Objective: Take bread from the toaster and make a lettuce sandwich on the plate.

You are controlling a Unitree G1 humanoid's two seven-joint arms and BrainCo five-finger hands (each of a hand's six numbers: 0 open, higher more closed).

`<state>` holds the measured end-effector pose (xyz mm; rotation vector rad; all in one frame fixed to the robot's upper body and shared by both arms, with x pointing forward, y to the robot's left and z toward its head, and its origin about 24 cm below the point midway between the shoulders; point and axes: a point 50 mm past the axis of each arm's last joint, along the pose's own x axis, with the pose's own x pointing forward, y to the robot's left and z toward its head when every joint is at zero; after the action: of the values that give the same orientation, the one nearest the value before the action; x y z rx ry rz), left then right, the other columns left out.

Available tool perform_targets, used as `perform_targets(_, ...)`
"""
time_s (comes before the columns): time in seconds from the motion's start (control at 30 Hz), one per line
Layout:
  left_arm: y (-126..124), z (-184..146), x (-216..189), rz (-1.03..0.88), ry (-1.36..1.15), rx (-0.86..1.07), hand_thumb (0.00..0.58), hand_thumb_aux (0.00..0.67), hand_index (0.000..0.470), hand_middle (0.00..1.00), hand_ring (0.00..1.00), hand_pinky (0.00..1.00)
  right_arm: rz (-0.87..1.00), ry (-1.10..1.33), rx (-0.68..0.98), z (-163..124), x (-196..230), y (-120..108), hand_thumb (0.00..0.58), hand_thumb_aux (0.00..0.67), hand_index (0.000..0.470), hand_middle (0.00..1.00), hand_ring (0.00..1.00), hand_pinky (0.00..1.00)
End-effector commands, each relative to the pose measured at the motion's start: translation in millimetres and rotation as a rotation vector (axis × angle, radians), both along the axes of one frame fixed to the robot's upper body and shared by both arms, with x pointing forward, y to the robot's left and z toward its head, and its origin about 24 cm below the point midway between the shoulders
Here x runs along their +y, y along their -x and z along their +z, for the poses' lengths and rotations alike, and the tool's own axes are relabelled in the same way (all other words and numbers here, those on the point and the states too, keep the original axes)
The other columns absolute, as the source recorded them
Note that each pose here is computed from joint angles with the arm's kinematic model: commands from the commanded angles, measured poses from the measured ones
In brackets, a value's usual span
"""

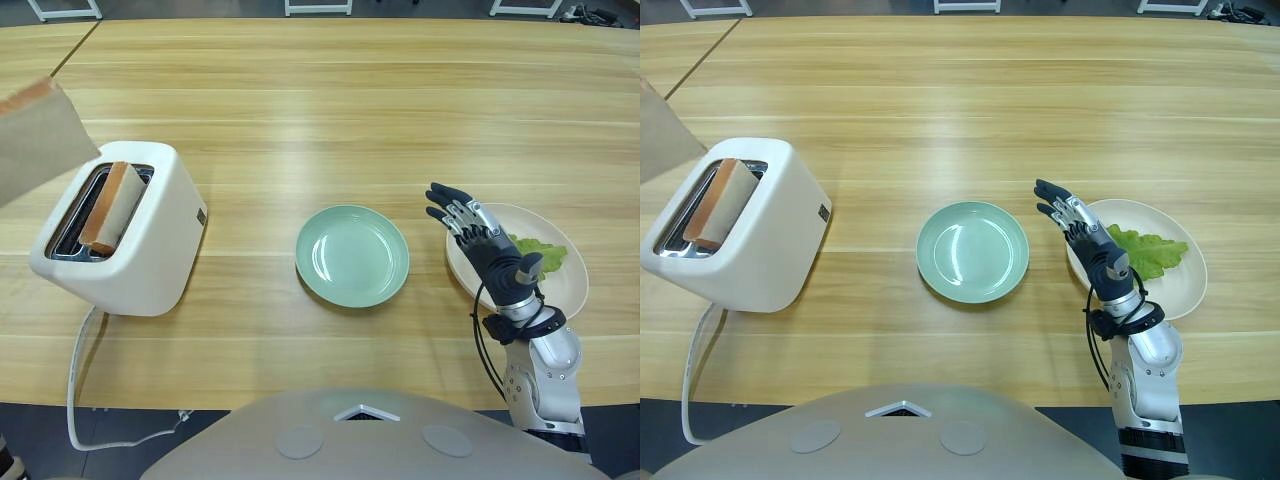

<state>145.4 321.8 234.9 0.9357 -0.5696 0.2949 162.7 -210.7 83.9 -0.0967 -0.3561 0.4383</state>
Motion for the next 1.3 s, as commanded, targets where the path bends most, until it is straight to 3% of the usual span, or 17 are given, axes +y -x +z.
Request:
perform_targets(0.03,-15.6,10.3,-29.4,-0.142,0.008,-0.039,0.580,0.670,0.470,0.00,0.00,0.00,0.001,0.016,0.000,-1.6,1.1,-5.3,0.000,0.000,0.000,0.00,0.00,0.00)
perform_targets(0.37,-66.5,-40.7,-145.6,-0.439,-0.161,0.103,0.580,0.670,0.470,0.00,0.00,0.00,0.043,0.010,-0.014,-5.4,9.0,-25.7,0.000,0.000,0.000,0.00,0.00,0.00)
perform_targets(0.77,-89.8,-144.8,-243.2,-0.565,-0.676,0.154,0.580,0.670,0.470,0.00,0.00,0.00,0.034,-0.061,-0.032,0.3,6.7,-39.3,0.000,0.000,0.000,0.00,0.00,0.00)
perform_targets(1.0,-83.3,-161.2,-262.0,-0.620,-0.708,0.061,0.580,0.670,0.470,0.00,0.00,0.00,0.041,-0.063,-0.031,0.7,6.7,-41.3,0.000,0.000,0.000,0.00,0.00,0.00)
perform_targets(1.2,-74.7,-179.3,-261.8,-0.636,-0.723,0.124,0.580,0.670,0.470,0.00,0.00,0.00,0.055,-0.059,-0.032,1.0,9.7,-43.0,0.000,0.000,0.000,0.00,0.00,0.00)
perform_targets(1.23,-72.9,-183.5,-260.1,-0.633,-0.733,0.142,0.489,0.405,0.284,0.00,0.00,0.00,0.057,-0.058,-0.033,1.1,10.3,-43.1,0.000,0.000,0.000,0.00,0.00,0.00)
perform_targets(1.27,-71.2,-189.2,-256.5,-0.623,-0.738,0.171,0.156,0.097,0.068,0.00,0.00,0.00,0.061,-0.056,-0.034,1.5,10.8,-43.0,0.000,0.000,0.000,0.00,0.00,0.00)
perform_targets(1.3,-69.7,-193.4,-253.5,-0.614,-0.740,0.193,0.000,0.000,0.000,0.00,0.00,0.00,0.064,-0.049,-0.036,2.0,11.0,-42.8,0.000,0.000,0.000,0.00,0.00,0.00)
